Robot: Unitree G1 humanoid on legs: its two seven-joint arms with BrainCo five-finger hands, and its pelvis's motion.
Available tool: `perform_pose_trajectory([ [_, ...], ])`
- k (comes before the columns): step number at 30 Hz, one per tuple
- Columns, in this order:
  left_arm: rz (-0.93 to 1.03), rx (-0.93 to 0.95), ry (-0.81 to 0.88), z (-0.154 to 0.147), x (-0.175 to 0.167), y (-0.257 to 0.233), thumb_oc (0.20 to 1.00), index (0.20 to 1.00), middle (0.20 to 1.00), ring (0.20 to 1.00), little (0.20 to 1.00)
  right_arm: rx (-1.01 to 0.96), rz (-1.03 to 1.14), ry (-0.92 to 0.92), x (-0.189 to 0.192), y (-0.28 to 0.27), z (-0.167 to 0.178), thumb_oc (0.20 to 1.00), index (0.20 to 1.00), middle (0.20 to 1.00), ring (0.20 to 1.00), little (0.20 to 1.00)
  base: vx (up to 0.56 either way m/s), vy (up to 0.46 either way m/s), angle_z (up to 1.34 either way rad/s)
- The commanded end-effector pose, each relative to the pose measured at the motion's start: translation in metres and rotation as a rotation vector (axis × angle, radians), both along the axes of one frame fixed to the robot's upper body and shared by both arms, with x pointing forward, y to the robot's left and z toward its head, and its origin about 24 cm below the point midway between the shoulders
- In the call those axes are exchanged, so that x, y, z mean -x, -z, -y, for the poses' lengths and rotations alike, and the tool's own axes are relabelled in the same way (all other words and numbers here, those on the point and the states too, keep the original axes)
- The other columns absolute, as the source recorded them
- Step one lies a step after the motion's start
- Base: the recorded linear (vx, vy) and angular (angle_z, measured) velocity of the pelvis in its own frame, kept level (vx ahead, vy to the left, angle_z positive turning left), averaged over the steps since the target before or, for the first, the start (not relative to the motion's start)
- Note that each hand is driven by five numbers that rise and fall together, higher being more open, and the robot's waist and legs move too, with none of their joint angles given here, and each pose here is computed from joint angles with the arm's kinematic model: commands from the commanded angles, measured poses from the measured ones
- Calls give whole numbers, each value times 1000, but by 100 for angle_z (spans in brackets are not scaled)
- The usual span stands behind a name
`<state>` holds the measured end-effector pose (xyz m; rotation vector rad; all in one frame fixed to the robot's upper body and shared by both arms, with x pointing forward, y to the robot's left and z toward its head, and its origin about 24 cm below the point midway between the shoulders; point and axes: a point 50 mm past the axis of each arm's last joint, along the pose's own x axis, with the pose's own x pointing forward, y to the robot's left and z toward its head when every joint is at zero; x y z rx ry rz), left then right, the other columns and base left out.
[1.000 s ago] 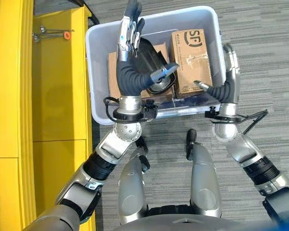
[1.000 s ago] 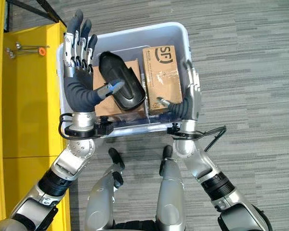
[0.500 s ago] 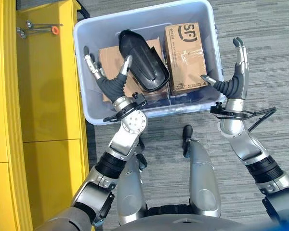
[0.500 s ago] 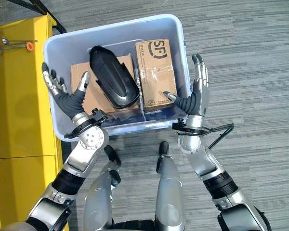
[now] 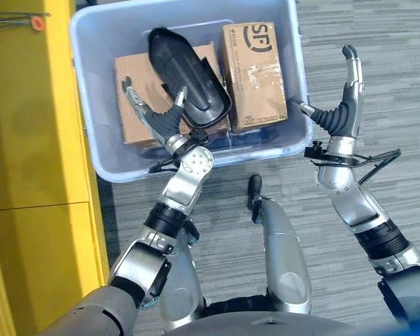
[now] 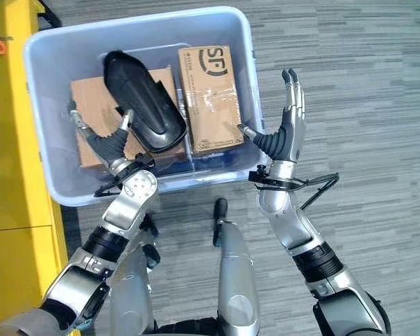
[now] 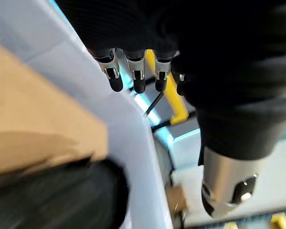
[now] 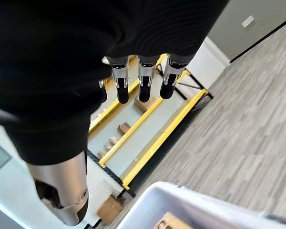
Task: Move parts from the plastic box to the shelf.
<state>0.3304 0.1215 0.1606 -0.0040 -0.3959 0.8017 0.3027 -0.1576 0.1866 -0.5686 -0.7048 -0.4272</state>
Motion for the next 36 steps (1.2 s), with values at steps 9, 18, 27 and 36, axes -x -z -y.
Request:
perform_pose_trajectory([
  [9,-111,149,-46,8,-18,3,1000,1000,1000,1000,1000,-70,52,-65,0,-17,-2,1000,1000,1000,1000,1000,11,-55,-12],
  [18,-120,193,-428,-15,-12,16,1000,1000,1000,1000,1000,-122,33,-49,-1,-10,-2,1000,1000,1000,1000,1000,5,-79,1],
  [27,173,-181,-596,-43,-4,-19,1000,1000,1000,1000,1000,-196,12,-30,-3,5,-7,1000,1000,1000,1000,1000,14,-81,13],
  [36,258,-305,-610,-46,-6,-38,1000,1000,1000,1000,1000,-207,-6,-28,-3,16,-11,1000,1000,1000,1000,1000,8,-14,3],
])
